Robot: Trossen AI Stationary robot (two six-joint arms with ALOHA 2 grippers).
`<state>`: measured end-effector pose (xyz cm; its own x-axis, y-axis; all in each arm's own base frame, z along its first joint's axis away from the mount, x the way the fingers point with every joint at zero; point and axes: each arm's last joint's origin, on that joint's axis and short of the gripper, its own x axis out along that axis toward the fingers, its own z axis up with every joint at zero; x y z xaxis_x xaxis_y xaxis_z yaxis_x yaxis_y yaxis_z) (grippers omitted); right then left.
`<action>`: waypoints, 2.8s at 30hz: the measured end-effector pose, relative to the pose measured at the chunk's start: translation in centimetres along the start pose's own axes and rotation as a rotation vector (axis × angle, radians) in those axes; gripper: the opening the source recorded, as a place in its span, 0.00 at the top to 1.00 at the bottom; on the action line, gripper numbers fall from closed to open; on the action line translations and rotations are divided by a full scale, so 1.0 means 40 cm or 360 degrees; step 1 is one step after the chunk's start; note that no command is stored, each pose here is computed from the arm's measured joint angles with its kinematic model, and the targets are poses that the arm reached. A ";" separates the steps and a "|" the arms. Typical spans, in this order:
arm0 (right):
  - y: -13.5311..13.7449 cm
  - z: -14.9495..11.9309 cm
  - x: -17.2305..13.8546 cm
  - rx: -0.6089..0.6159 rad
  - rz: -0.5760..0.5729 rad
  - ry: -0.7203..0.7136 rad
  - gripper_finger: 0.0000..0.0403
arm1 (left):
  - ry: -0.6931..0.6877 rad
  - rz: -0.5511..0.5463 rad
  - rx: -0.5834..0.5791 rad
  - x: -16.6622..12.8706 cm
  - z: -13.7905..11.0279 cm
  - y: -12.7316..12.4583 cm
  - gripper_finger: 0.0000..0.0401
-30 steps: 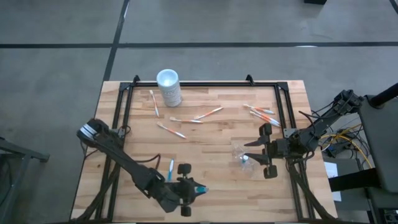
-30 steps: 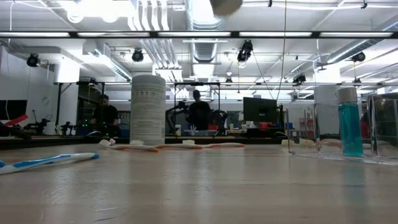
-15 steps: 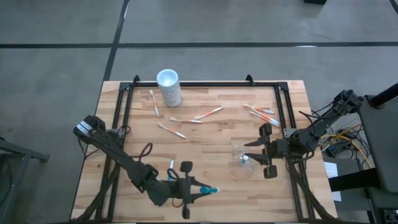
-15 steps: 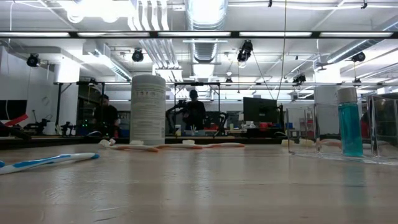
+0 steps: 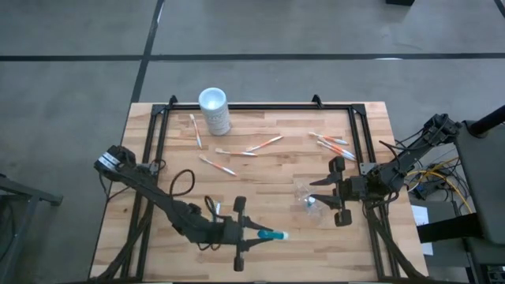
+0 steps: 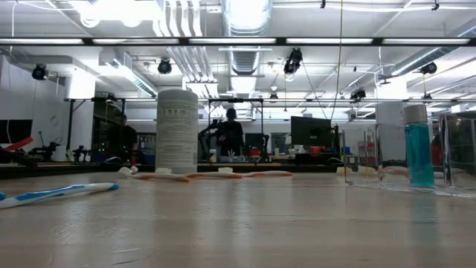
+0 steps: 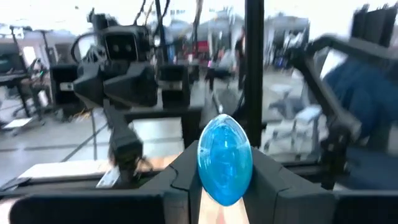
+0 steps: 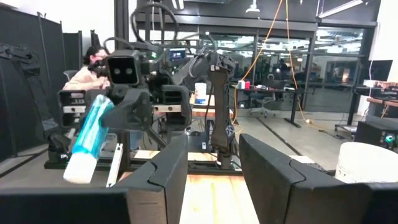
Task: Pick & Place toothbrushing station
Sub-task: Put the mouthwash into the middle section of the transparent organizer
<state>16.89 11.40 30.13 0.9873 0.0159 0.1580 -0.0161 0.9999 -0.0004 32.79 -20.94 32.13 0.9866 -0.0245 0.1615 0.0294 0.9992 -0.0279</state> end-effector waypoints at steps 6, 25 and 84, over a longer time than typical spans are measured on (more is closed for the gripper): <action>0.000 0.000 0.000 0.0000 0.0000 0.0000 0.65 | -0.0263 -0.0101 -0.0118 -0.018 -0.038 0.051 0.78; 0.000 0.000 0.000 0.0000 -0.0001 0.0000 0.65 | -0.0493 -0.0448 -0.0137 0.028 -0.038 0.260 0.78; -0.018 -0.005 0.002 -0.0012 -0.0321 0.0051 0.65 | -0.0601 -0.0244 0.0081 0.050 -0.026 0.399 0.78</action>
<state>17.01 10.69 29.94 0.9750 -0.1844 0.1239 0.1833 0.9828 0.0207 35.39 -5.09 30.99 0.8427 -0.1692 0.5112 0.1543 0.9854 0.0718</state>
